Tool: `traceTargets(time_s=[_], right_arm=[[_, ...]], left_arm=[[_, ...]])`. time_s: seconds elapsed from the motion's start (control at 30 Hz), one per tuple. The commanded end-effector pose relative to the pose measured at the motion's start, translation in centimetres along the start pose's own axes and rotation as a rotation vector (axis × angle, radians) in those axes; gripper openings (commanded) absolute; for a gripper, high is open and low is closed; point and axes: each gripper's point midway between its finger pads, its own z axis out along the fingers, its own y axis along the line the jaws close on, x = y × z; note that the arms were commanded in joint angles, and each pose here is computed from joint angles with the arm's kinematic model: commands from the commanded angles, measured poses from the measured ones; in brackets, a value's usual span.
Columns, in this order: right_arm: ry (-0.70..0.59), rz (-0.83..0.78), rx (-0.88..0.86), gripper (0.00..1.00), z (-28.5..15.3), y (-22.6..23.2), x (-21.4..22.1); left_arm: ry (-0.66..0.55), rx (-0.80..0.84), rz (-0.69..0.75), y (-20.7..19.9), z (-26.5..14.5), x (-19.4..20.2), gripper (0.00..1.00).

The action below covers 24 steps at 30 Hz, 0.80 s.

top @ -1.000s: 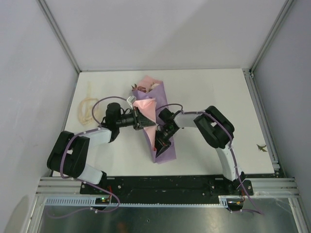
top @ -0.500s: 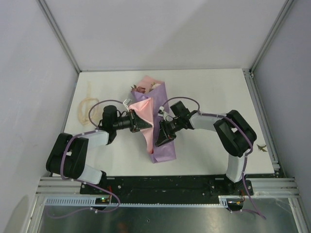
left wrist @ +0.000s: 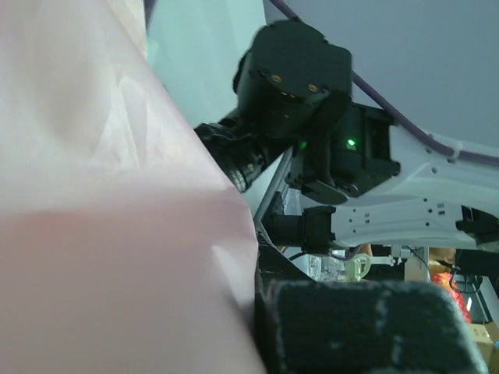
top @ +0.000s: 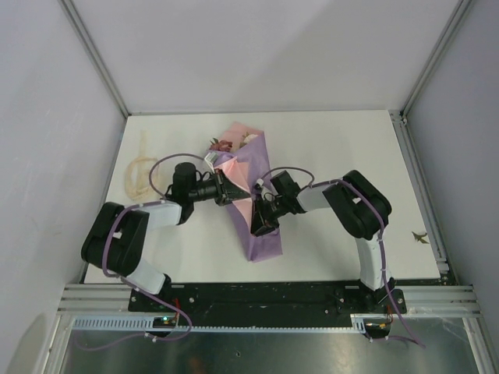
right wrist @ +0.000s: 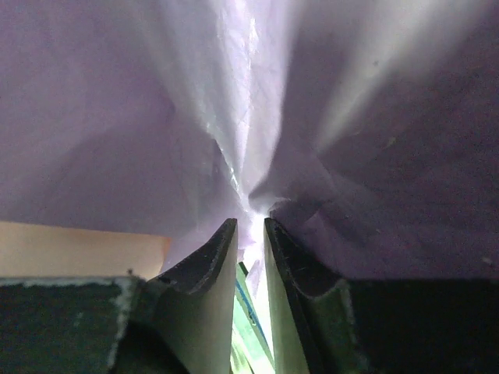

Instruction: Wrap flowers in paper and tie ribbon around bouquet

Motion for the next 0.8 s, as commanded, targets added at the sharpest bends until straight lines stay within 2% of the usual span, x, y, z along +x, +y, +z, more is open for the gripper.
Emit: traceTargets(time_s=[0.0,0.17,0.3,0.53,0.77], right_arm=[[-0.053,-0.030,0.006,0.26,-0.9,0.4,-1.2],[-0.082,-0.101,-0.058,0.29,-3.1,4.5,-1.5],[-0.085,-0.144,-0.068,0.31,-4.7,5.8,-1.1],[-0.097,-0.117,-0.050,0.31,-7.1,4.2,-1.4],[-0.169,-0.070,-0.007,0.31,-10.3,1.9,-2.9]], left_arm=[[-0.035,-0.021,0.031,1.0,1.5,-1.6,0.00],[-0.025,-0.036,0.023,2.2,2.1,-1.5,0.00],[-0.021,-0.042,0.027,2.6,2.1,-1.2,0.00],[-0.019,-0.035,0.060,1.9,2.5,-0.8,0.00],[0.000,-0.045,0.050,2.2,4.1,-0.6,0.00]])
